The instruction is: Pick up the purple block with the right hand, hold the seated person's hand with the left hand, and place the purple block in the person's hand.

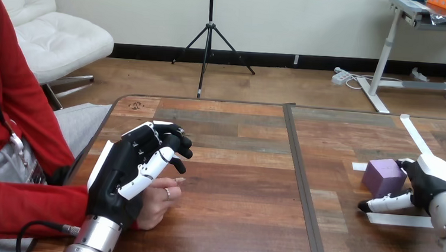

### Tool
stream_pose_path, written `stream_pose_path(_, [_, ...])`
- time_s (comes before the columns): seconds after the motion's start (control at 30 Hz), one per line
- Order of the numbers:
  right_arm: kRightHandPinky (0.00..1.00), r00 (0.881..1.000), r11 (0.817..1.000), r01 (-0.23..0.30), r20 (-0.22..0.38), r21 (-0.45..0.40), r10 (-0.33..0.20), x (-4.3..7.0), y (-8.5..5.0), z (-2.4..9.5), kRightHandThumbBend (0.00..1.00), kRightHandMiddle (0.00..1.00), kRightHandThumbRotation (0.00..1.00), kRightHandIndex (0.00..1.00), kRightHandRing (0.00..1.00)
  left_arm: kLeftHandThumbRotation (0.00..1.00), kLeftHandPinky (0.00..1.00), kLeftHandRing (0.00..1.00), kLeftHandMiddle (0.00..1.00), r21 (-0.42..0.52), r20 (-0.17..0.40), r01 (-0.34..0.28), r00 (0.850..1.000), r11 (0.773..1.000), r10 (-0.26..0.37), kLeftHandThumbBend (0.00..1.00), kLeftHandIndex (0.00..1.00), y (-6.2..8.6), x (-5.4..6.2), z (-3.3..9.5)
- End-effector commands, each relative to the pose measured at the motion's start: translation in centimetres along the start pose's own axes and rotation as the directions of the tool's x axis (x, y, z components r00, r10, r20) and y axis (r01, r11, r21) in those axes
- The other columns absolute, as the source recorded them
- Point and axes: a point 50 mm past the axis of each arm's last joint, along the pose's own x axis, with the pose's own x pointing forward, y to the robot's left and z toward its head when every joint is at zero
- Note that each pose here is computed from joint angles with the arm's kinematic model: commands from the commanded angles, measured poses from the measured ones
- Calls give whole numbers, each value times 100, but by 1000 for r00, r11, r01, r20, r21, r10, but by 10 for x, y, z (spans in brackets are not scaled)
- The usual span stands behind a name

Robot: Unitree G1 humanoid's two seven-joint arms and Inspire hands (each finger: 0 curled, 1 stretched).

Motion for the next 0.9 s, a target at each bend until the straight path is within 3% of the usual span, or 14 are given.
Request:
stream_pose_path(0.0, [70, 993, 995, 79, 84, 62, -84, 5, -22, 31, 100, 97, 34, 93, 89, 31, 36, 53, 54, 20, 67, 18, 998, 1000, -19, 39, 53, 1, 12, 13])
stream_pose_path(0.87, [72, 994, 993, 74, 68, 95, -81, 6, -30, 38, 98, 98, 37, 95, 92, 30, 36, 52, 53, 32, 67, 22, 997, 999, -24, 40, 52, 2, 10, 13])
